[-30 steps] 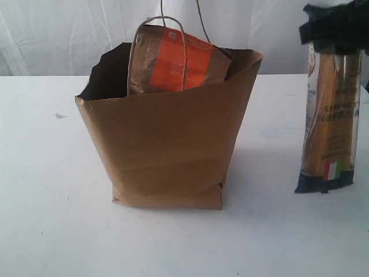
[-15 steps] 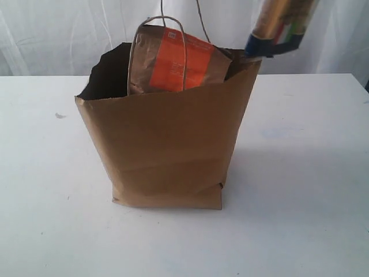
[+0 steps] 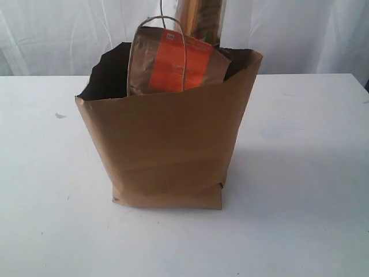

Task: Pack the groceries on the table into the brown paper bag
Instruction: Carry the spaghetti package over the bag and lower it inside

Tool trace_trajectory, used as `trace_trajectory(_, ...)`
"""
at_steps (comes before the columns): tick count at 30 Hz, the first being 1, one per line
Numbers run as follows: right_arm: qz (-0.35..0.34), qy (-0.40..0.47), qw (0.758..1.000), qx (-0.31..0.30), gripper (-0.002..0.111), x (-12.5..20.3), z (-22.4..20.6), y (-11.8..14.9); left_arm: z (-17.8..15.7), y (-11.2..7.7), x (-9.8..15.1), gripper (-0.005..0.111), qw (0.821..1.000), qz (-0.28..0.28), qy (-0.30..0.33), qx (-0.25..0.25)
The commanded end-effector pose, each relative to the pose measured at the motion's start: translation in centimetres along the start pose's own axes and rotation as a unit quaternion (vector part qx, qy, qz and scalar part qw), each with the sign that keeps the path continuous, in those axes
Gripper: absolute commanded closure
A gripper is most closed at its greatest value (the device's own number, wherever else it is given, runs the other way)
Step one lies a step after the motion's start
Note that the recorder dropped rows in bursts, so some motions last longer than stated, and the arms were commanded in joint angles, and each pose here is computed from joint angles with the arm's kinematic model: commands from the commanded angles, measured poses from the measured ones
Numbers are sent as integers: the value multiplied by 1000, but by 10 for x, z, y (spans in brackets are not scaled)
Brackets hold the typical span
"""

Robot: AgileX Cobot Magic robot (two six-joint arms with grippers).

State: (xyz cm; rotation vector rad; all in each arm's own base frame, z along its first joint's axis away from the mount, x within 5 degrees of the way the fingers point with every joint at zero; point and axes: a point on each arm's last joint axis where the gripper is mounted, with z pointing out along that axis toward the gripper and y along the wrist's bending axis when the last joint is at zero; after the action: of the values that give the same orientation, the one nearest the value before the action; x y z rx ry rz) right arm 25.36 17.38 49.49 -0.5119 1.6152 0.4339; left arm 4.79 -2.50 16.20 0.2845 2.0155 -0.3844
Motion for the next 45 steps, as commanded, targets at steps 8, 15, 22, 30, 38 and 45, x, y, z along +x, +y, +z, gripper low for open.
trace_trajectory(8,27,-11,999,-28,108,8,26,19,0,0,0,107,1000,-1,-2,-2)
trace_trajectory(15,25,-8,999,-29,108,19,45,20,0,0,0,107,1000,-1,-2,-2)
trace_trajectory(22,0,-42,999,-28,108,21,59,21,0,0,0,107,1000,-1,-2,-2)
trace_trajectory(30,-5,4,1000,-28,108,53,93,24,0,0,0,107,1000,-1,-2,-2)
trace_trajectory(38,-6,48,998,-28,108,81,116,25,0,0,0,107,1000,-1,-2,-2)
trace_trajectory(45,-16,27,999,-38,108,80,119,33,0,0,0,107,1000,-1,-2,-2)
